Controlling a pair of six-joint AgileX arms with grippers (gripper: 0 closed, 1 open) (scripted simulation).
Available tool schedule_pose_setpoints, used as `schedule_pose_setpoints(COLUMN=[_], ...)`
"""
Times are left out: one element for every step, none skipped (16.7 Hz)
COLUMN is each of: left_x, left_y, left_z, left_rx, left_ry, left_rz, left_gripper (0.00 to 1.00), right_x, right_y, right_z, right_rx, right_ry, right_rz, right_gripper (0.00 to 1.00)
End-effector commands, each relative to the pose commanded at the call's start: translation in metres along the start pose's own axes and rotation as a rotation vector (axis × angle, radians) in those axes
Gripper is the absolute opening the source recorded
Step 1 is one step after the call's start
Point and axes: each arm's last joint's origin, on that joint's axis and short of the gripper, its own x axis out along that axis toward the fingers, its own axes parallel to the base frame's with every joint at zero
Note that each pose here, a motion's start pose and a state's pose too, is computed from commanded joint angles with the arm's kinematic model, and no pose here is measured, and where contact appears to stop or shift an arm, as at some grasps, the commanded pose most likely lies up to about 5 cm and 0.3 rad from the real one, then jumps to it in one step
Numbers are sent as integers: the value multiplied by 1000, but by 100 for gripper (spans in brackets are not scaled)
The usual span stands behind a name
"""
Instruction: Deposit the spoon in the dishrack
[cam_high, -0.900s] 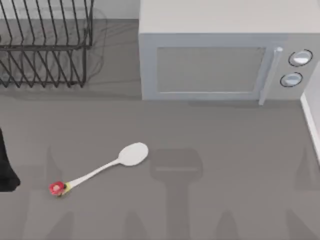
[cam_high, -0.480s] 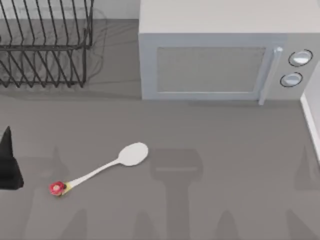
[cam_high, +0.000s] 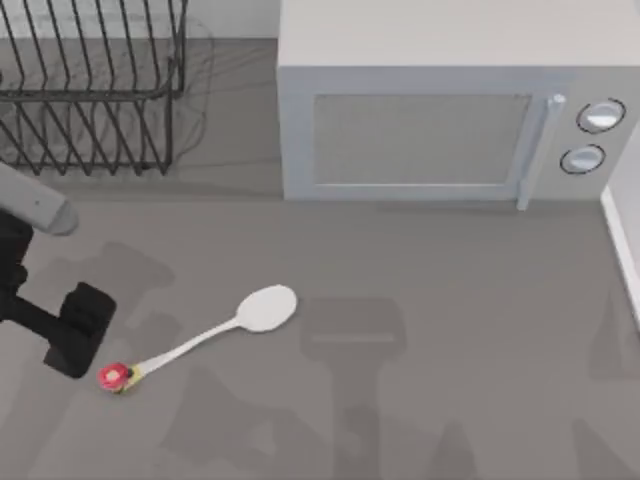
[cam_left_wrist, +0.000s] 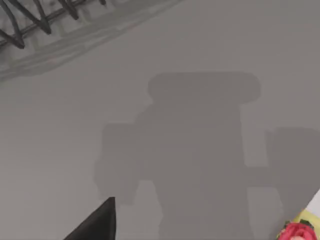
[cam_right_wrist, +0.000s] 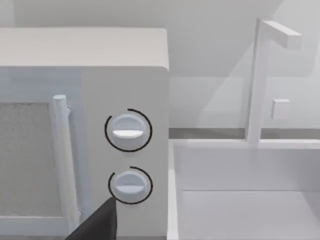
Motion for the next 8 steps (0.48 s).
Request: schedule_pose_setpoints(left_x=[10,21,32,43,54,64,74,83], left_y=[-1,-3,-6,-9,-13,-17,-21,-25], left_z=[11,22,32,41,50,58,65,71], left_rx=[52,104,156,206,254,299,341,379], left_ry=[89,173,250,318,379,433,480,523], left_rz=[-47,-93,-138,-181,-221,-258,-292,-323], left_gripper=[100,100,100,100,100,100,100,100], right_x=[0,0,0,0,0,0,0,0], right_y=[0,0,0,0,0,0,0,0], right_z=[0,0,0,0,0,0,0,0], right_rx=[0,0,0,0,0,0,0,0], right_ry=[0,0,0,0,0,0,0,0], right_rz=[0,0,0,0,0,0,0,0], right_gripper=[100,100,100,100,100,100,100,100])
